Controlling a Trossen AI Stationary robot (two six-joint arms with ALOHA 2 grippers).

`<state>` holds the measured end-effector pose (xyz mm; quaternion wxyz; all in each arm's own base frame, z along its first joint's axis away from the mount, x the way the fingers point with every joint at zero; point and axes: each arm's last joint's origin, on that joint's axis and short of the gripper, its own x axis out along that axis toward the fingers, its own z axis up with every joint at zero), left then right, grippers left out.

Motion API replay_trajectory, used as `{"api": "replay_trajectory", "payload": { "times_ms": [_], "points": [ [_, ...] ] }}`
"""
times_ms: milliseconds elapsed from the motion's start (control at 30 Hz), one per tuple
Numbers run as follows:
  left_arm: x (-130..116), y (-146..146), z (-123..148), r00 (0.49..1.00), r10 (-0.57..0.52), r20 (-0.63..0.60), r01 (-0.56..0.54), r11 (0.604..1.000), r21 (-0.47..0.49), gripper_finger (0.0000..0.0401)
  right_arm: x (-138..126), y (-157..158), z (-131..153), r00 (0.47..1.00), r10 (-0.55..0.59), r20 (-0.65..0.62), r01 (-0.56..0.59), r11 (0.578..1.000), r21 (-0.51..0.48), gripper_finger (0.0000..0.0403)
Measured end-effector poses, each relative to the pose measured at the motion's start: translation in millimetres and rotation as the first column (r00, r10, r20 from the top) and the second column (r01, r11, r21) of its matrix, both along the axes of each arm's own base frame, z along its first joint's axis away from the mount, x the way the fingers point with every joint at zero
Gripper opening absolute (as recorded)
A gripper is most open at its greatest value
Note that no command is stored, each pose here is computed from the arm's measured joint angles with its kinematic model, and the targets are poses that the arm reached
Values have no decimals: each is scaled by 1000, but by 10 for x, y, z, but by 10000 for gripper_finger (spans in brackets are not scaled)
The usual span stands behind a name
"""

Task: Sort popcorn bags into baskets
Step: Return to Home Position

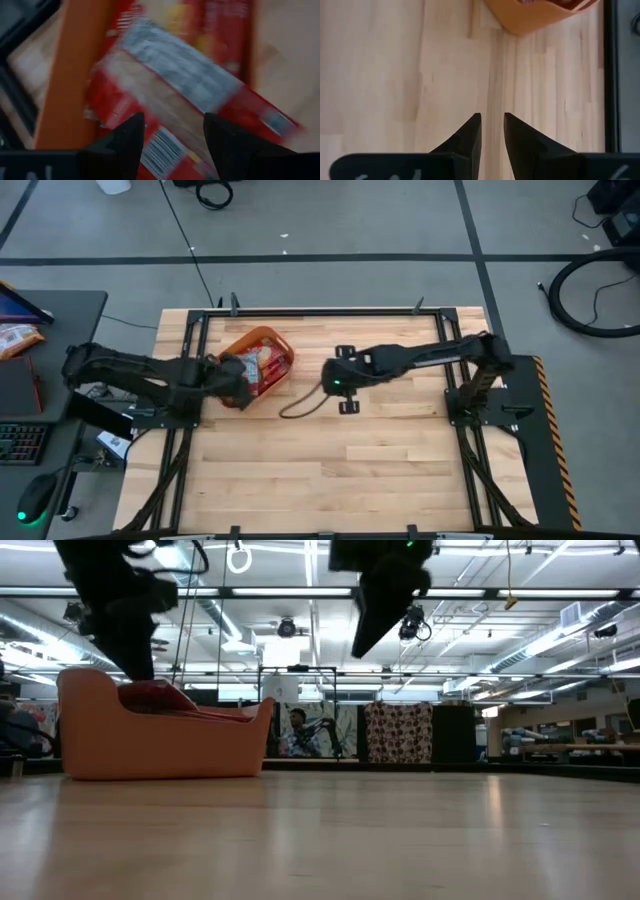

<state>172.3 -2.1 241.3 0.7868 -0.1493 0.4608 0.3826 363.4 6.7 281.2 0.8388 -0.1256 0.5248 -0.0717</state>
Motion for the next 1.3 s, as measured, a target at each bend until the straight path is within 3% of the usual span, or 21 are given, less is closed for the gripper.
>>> {"api": "replay_trajectory", "payload": {
  "times_ms": [100,200,367,533,633,800,900,1033,1167,1300],
  "points": [
    [2,195,-11,997,76,-7,-76,996,-52,208,-171,108,79,997,7,75,-6,1000,-8,87],
    [25,376,-9,996,89,15,-86,987,-139,208,-327,185,105,993,13,117,-12,1000,-13,87],
    [0,648,-4,991,118,55,-101,964,-245,208,-517,305,63,991,10,134,-5,999,-37,87],
    [-31,875,-111,992,128,-15,-126,939,-320,208,-604,456,-11,992,18,124,-11,998,-56,87],
    [39,964,-209,998,36,-53,-52,944,-327,208,-623,548,-9,991,33,133,-24,998,-66,87],
    [182,1023,-311,967,-236,-99,203,942,-266,208,-654,647,-10,990,51,132,-40,996,-85,87],
    [228,1012,-311,910,-397,-122,366,905,-216,208,-683,672,-17,991,78,105,-68,993,-101,87],
    [241,959,-279,806,-565,-180,544,825,-155,205,-712,664,1,991,95,91,-84,990,-118,87],
    [237,880,-227,728,-614,-306,626,777,-71,188,-715,658,14,990,102,98,-89,987,-134,87],
    [244,756,-142,705,-614,-354,660,751,14,165,-714,593,-96,979,107,173,-100,994,-53,87]
  ]
}}
